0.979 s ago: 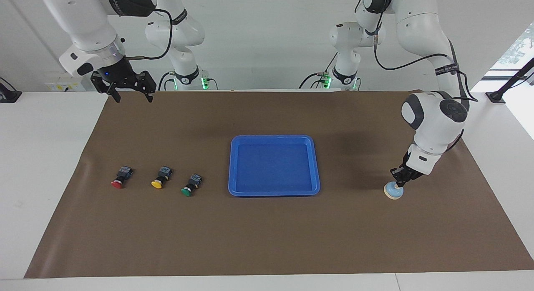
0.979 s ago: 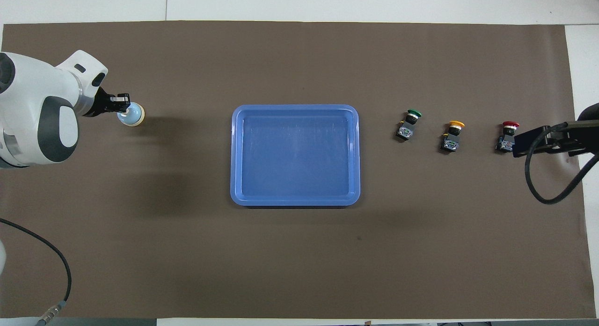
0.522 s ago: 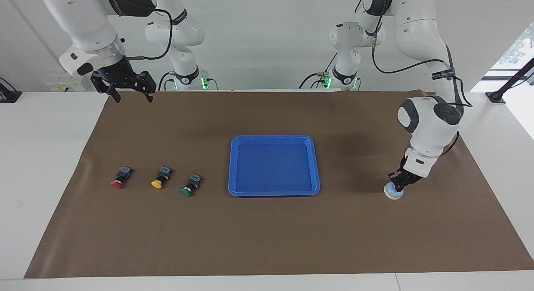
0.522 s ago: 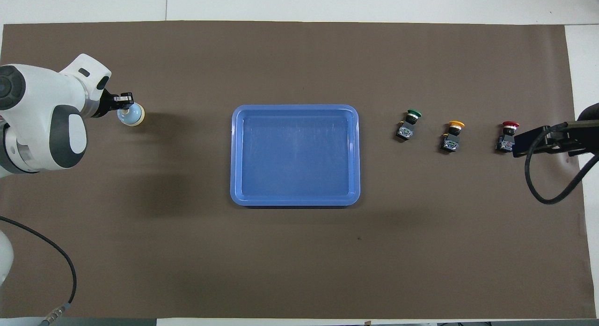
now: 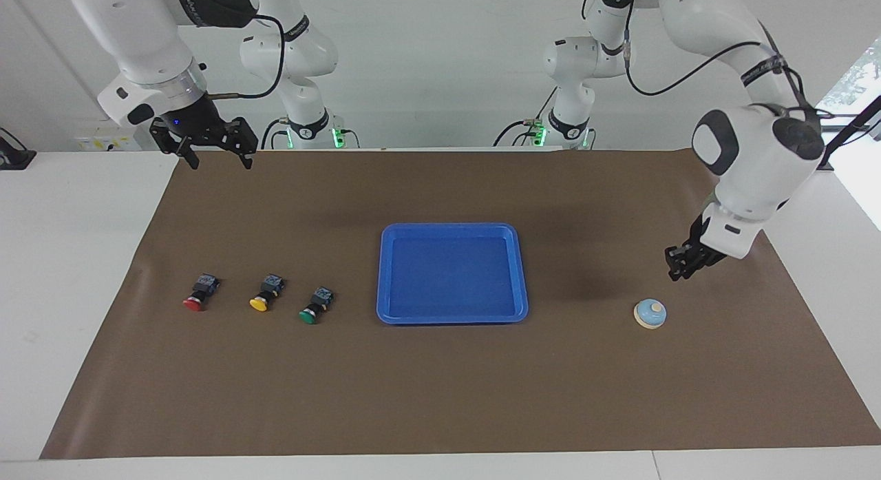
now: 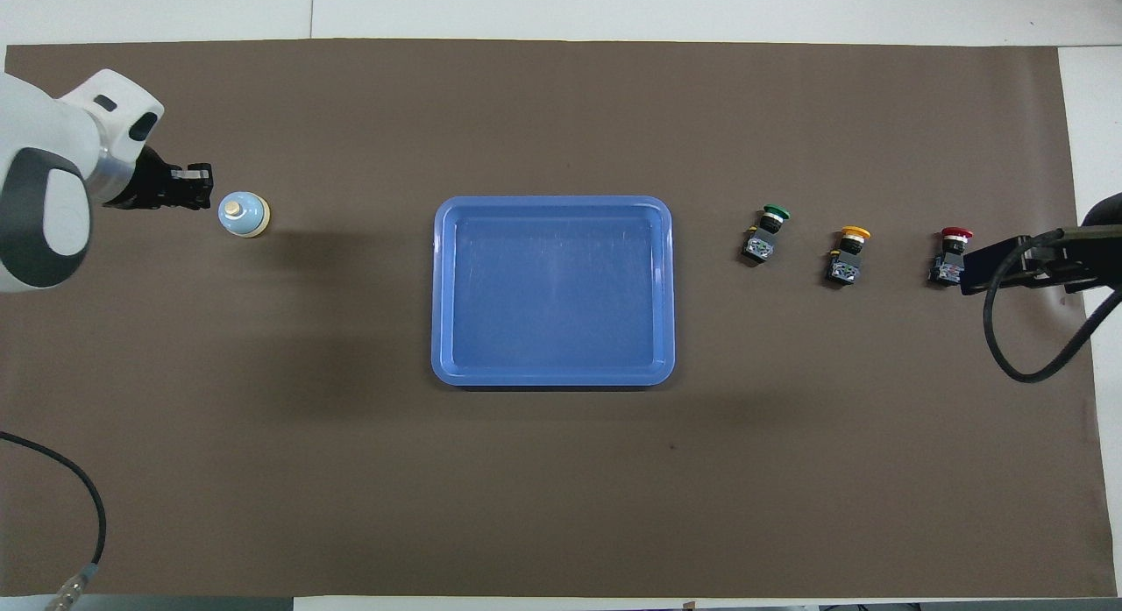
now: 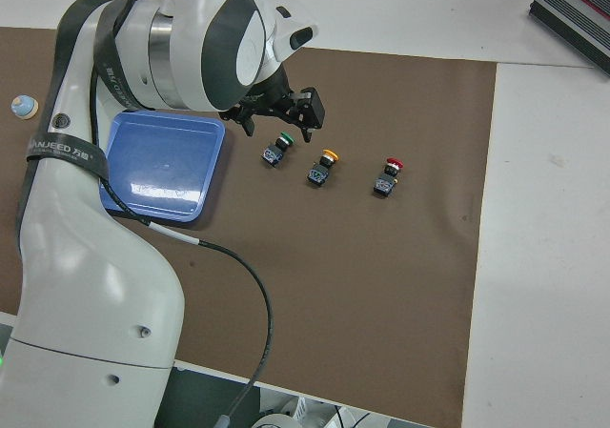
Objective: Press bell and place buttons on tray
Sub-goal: 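Lift the left gripper off the bell and draw it back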
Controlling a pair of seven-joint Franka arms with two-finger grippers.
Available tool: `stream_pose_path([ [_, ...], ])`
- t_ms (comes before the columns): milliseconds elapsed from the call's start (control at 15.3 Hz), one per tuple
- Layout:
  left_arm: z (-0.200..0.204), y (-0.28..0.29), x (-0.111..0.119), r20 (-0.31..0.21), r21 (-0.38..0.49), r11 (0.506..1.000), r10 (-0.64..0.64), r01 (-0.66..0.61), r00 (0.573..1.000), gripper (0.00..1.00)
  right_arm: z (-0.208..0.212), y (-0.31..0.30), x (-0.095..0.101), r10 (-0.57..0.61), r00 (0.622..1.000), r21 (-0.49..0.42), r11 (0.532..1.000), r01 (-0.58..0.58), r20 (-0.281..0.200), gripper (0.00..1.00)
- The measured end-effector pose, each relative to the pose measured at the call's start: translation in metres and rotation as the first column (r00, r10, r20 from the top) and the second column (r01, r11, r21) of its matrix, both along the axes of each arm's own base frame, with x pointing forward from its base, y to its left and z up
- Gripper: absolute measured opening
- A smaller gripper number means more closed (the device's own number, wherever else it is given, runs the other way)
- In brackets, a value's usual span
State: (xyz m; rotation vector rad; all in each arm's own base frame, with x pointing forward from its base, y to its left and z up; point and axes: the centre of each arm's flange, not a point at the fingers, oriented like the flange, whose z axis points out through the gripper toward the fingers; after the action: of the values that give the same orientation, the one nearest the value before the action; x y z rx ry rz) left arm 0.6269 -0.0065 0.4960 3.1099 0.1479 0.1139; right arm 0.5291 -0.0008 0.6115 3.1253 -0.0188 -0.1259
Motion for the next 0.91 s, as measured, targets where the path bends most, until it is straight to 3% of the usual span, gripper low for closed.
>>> stream_pose_path([
  [196,0.066,-0.001,-0.041,-0.01,-0.002,1.0,-0.005,0.005,1.0,0.68,0.0,0.0,0.0,0.0,1.0,0.0,1.0,0.0,0.0,1.0],
  [392,0.103,-0.001,-0.073,-0.04,-0.004,1.0,-0.009,0.009,0.999,1.0,0.0,0.0,0.0,0.0,1.0,0.0,1.0,0.0,0.0,1.0],
  [587,0.117,-0.001,-0.089,-0.064,-0.004,1.0,-0.011,0.011,0.998,1.0,0.0,0.001,0.0,0.002,1.0,0.0,1.0,-0.002,0.0,1.0],
  [914,0.101,-0.004,-0.087,-0.1,-0.004,1.0,-0.015,0.015,0.995,1.0,0.0,0.006,0.0,0.011,1.0,0.0,1.0,-0.011,-0.003,1.0],
])
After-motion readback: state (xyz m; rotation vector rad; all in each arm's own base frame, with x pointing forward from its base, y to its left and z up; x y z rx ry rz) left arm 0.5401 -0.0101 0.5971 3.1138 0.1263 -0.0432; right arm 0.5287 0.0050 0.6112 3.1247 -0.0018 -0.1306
